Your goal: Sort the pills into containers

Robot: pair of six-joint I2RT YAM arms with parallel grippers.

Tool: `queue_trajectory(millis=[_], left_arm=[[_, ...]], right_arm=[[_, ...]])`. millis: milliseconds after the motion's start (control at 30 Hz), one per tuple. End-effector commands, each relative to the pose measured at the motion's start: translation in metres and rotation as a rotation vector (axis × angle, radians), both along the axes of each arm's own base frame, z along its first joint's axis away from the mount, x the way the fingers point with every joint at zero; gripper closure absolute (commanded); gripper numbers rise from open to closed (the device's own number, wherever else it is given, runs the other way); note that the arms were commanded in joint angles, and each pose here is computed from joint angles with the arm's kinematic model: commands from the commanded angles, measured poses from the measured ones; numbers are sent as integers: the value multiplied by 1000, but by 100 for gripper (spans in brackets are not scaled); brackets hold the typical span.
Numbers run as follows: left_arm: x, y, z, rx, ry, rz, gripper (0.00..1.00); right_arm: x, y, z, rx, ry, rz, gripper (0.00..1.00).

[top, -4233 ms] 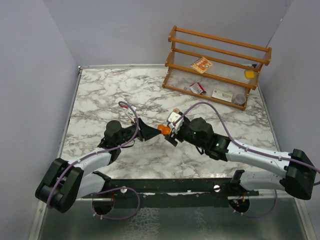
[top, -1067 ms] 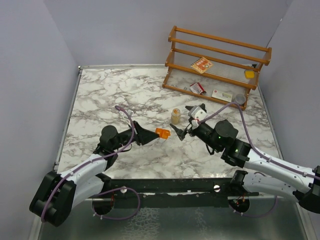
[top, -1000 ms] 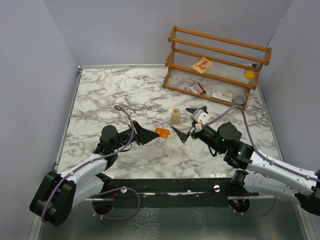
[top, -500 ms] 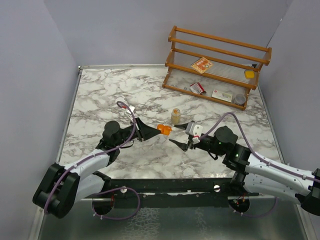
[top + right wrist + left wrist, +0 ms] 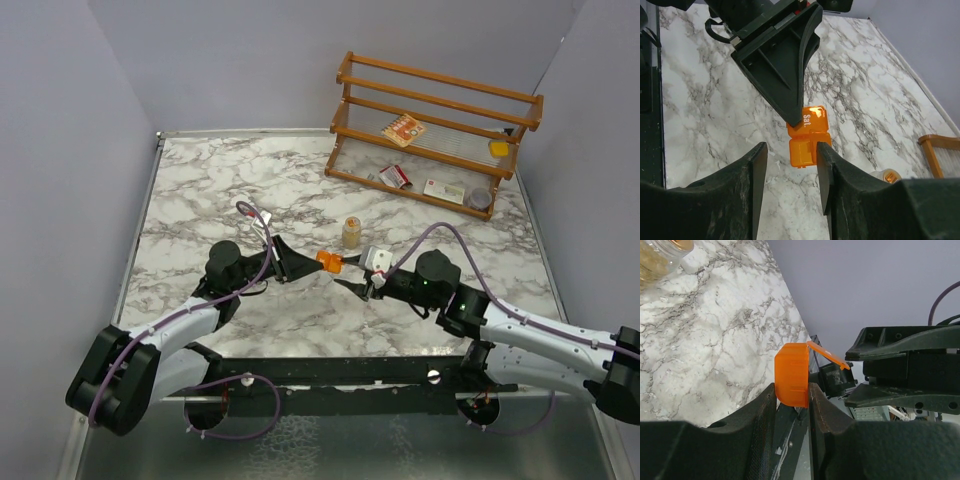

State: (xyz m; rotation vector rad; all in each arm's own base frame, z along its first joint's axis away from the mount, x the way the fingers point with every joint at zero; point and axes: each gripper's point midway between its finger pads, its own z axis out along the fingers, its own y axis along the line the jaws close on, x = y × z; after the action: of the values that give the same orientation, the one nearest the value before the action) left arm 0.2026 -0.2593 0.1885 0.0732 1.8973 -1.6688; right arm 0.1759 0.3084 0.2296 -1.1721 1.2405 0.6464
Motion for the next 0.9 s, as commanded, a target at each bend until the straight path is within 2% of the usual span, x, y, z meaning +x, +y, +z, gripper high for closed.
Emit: queue_trajectory(millis=[0, 133, 567, 733, 867], left_arm=[[-8, -2, 16, -32, -37, -46, 100], [-12, -2, 17, -36, -39, -63, 100], [-26, 1, 18, -48, -45, -95, 100], [-31, 2, 17, -51, -38, -104, 100], [-32, 3, 18, -54, -43, -107, 100]], right_arm=[[1, 7, 20, 47, -39, 17, 58], [7, 6, 21, 51, -49, -10, 62], [21, 8, 19, 34, -71, -66, 62], [26, 5, 25, 49, -96, -94, 66], [30, 2, 29, 54, -113, -121, 73]])
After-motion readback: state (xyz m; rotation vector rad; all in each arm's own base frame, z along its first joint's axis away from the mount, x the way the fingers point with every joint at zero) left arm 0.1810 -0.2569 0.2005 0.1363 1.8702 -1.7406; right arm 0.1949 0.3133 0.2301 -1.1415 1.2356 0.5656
